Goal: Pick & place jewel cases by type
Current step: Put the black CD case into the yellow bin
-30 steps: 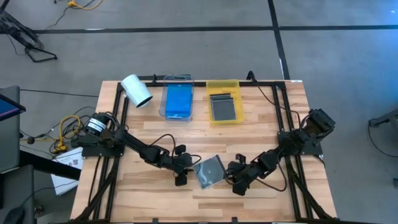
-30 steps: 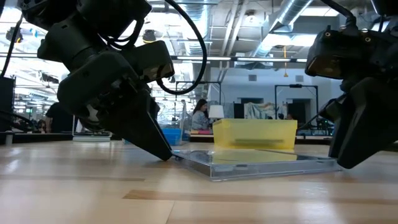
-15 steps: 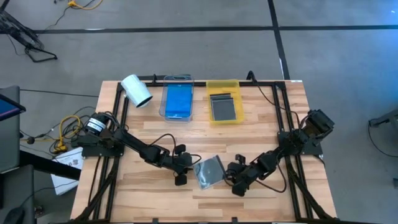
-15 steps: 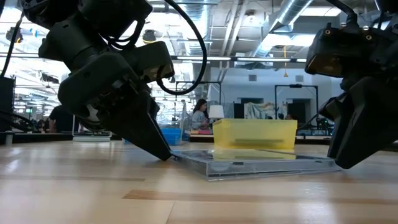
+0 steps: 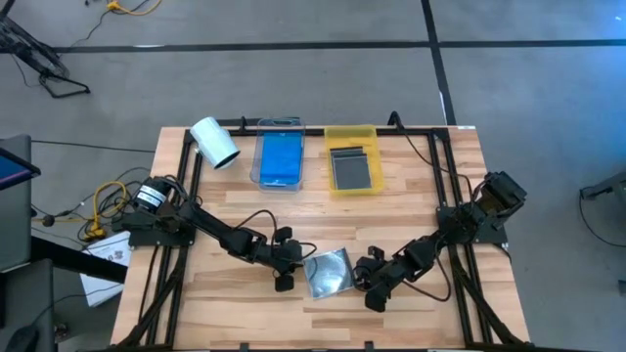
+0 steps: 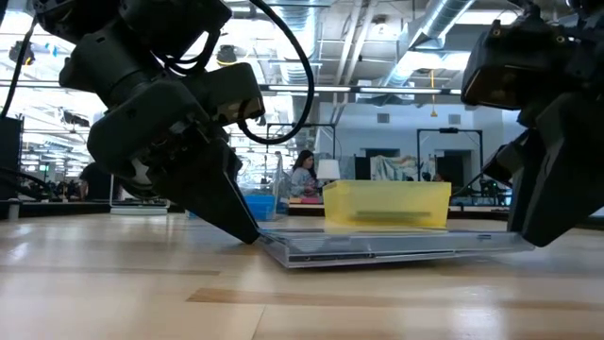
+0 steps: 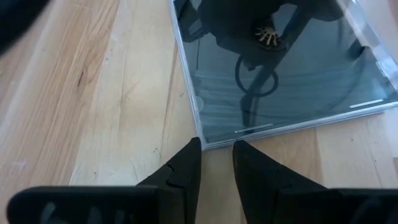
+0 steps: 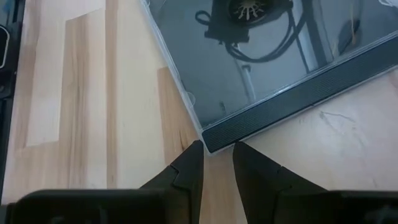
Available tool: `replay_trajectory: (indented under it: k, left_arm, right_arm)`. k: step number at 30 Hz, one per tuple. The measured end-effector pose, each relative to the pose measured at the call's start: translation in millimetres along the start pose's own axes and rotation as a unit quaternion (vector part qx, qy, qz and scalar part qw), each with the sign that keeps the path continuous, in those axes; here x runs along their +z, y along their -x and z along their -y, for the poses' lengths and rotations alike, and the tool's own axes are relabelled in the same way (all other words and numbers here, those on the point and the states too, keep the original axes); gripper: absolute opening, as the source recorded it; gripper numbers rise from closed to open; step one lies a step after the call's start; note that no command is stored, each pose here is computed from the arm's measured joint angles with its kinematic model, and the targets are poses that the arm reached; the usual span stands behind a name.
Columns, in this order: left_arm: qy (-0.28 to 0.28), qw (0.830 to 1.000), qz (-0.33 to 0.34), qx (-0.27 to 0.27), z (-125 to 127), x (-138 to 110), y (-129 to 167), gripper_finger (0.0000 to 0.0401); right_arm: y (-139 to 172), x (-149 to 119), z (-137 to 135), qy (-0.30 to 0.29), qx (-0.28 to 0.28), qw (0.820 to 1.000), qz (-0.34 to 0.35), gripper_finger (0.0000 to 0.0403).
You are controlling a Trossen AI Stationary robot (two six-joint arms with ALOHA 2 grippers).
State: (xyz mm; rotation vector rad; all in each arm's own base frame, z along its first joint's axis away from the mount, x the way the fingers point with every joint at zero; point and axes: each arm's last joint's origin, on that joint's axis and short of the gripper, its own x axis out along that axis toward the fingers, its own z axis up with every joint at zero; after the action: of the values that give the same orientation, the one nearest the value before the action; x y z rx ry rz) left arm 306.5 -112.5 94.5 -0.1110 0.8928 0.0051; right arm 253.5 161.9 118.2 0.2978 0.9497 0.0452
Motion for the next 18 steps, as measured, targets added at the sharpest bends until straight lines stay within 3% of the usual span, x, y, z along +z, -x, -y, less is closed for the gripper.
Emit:
replay_trajectory:
  k: [18]
  left_arm:
    - [0.014,1.000,0.026,0.004,1.3,4.3,0.0,0.0079]
  right_arm:
    - [1.9,-4.9,6.9,-0.021,-0.054,0.998,-0.019,0.0078]
